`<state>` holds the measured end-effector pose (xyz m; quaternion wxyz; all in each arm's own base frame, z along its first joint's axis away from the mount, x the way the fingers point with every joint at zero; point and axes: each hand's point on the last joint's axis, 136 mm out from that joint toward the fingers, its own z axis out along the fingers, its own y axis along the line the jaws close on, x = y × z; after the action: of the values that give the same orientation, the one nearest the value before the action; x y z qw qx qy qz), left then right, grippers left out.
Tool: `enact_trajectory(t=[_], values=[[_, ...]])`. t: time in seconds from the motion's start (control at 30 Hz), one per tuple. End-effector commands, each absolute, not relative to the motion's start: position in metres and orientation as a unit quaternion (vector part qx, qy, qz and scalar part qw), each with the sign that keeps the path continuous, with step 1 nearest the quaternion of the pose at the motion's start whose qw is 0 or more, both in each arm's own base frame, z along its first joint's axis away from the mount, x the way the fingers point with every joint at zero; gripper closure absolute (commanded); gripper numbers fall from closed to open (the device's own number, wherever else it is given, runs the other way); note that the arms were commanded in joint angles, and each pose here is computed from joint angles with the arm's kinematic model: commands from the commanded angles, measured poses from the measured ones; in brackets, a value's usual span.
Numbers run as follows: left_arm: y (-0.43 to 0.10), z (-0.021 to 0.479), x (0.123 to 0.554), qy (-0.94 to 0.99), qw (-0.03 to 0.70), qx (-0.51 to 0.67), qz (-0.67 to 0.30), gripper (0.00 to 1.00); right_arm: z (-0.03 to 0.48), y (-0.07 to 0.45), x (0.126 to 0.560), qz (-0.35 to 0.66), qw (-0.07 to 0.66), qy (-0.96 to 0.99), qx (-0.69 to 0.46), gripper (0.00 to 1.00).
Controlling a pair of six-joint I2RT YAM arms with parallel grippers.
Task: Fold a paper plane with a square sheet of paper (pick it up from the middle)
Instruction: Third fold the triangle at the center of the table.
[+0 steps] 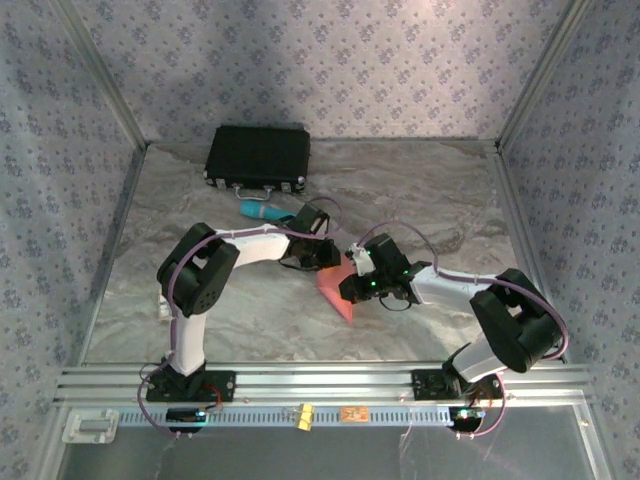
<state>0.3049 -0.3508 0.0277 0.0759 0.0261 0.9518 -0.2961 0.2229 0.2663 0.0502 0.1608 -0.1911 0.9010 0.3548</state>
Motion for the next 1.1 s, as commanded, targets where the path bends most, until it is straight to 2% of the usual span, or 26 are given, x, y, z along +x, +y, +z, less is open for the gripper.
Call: enact_trajectory(t=[0.0,0.37,0.63,1.07], values=[[-0.349,0.053,0.305,0.95,0.105,0.049,-0.289,0.8,0.05,0.268,0.22,0.364,0.159,0.896,-0.198,1.0],[-0.341,0.011,0.289,0.962,0.056,0.043,-0.265,0.89,0.047,0.267,0.22,0.368,0.162,0.894,-0.197,1.0],[-0.336,-0.006,0.284,0.966,0.039,0.043,-0.252,0.89,0.042,0.26,0.222,0.349,0.163,0.902,-0.195,1.0],[-0.333,-0.006,0.283,0.967,0.038,0.042,-0.248,0.89,0.03,0.256,0.234,0.312,0.172,0.913,-0.197,1.0]])
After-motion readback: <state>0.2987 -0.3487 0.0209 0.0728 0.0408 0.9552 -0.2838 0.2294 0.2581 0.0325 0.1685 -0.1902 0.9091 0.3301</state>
